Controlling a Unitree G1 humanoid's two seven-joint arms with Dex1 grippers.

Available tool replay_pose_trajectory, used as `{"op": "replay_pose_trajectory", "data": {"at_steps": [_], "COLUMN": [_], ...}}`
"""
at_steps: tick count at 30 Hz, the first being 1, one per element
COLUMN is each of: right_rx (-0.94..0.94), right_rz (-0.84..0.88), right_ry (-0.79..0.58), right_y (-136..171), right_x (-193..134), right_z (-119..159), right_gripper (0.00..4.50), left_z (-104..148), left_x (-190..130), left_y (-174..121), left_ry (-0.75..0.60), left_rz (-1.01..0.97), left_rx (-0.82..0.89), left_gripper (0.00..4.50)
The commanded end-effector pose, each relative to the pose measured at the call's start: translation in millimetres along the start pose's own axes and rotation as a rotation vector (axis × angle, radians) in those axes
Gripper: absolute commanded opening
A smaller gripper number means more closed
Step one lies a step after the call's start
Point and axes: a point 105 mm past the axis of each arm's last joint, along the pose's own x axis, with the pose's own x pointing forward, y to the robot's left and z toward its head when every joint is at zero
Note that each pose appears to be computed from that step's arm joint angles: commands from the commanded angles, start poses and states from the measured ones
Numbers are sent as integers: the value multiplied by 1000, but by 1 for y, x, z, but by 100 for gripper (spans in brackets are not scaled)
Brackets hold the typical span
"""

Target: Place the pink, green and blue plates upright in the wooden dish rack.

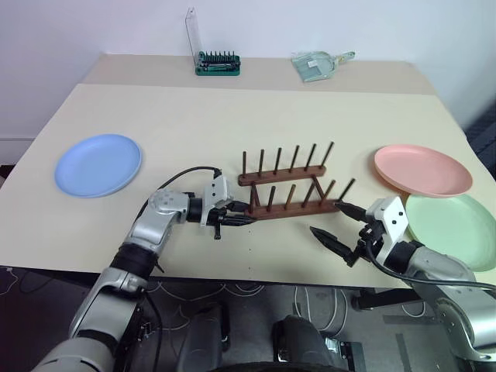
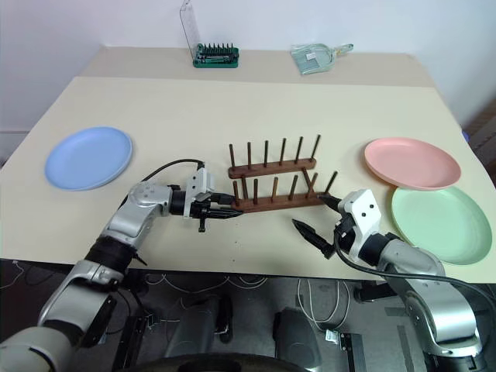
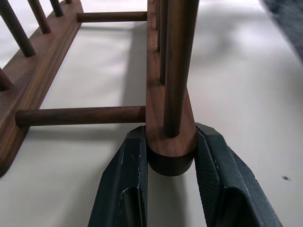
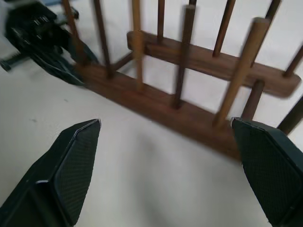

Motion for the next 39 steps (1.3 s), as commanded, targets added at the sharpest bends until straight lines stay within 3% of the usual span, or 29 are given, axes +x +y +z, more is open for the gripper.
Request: {"op": "replay_pose_trajectory", "data": {"at_steps": [1, 10, 17, 18, 20, 23, 28, 29, 34, 39], "right_rx": [-43, -43, -58, -64, -73, -84, -106, -112, -148, -217], "right_rz": [-31, -67, -73, -82, -107, -102, -97, -102, -118, -181], "right_ry": [-56, -53, -32, -18, 20, 76, 132, 143, 218, 279], "right_y": [2, 2, -4, -6, -12, -14, -18, -20, -30, -51], "right_x": [-6, -14, -13, -13, -13, -14, -11, -10, -2, 16], "right_z": [14, 13, 11, 9, 3, -7, -16, -18, -30, -39], "right_gripper": [450, 450, 450, 450, 397, 264, 7, 0, 0, 0], "left_z": [-4, -12, -16, -18, -23, -24, -18, -15, -7, -11], "left_x": [5, 2, -24, -29, -41, -57, -56, -52, -19, 3], "left_y": [8, 21, 33, 33, 29, 22, -8, -13, -31, -12], "left_ry": [33, 44, 33, 38, 50, 35, 28, 21, 22, 51], "left_rz": [-19, 17, 124, 141, 162, 194, 100, 84, 25, 185], "left_rx": [38, 32, -22, -27, -46, -91, -115, -120, -100, -48], "left_gripper": [76, 76, 408, 408, 413, 309, 56, 6, 6, 6]}}
